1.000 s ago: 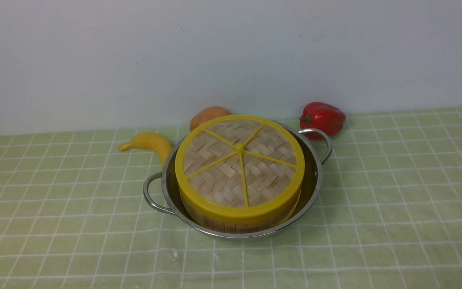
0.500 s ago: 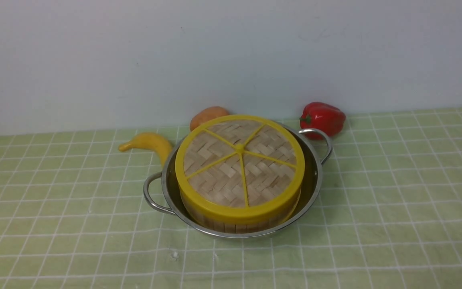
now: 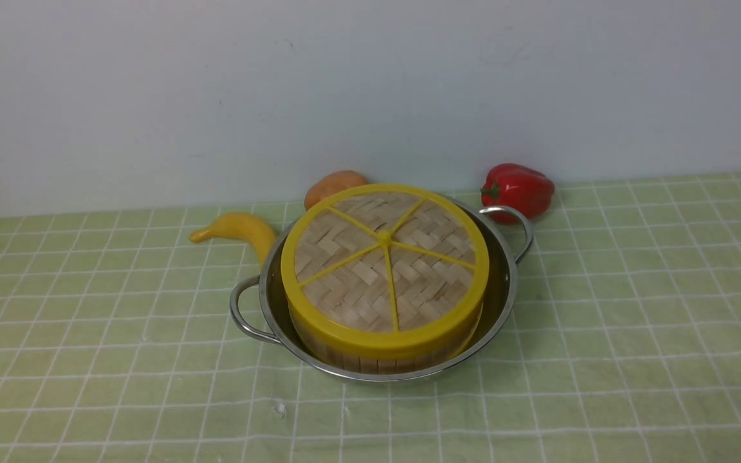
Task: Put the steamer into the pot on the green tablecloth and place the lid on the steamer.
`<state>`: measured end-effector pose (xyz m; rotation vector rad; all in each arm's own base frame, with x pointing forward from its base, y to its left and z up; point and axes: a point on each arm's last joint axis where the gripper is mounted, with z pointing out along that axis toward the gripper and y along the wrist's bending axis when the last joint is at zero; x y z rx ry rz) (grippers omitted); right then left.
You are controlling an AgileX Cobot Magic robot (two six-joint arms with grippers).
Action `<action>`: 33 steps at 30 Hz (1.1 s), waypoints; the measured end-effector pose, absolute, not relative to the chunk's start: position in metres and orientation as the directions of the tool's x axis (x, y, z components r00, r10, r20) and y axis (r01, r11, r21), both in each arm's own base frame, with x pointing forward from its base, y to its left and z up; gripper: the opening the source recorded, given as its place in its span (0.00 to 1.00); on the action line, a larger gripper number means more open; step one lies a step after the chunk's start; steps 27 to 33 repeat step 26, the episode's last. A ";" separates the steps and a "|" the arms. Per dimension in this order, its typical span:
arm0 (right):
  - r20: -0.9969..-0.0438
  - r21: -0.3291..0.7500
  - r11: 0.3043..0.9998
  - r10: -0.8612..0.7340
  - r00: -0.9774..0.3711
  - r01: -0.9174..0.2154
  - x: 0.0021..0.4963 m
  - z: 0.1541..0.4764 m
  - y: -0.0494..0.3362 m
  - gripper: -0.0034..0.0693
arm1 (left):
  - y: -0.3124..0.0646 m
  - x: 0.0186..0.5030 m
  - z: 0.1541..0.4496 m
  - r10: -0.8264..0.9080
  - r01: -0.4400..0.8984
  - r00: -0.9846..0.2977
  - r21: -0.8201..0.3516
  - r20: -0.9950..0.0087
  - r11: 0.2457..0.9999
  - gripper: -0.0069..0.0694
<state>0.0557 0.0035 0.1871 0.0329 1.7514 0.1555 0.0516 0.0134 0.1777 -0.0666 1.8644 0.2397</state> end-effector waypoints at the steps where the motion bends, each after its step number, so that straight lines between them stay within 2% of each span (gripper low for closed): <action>1: -0.976 0.123 0.990 0.109 -0.186 -0.065 0.056 0.187 0.004 0.38 | 0.013 0.052 0.178 0.076 -0.167 -0.304 0.131 -0.950 0.977 0.19; 33: -0.976 0.123 0.990 0.109 -0.186 -0.065 0.056 0.187 0.004 0.38 | 0.013 0.052 0.178 0.076 -0.167 -0.304 0.131 -0.950 0.977 0.24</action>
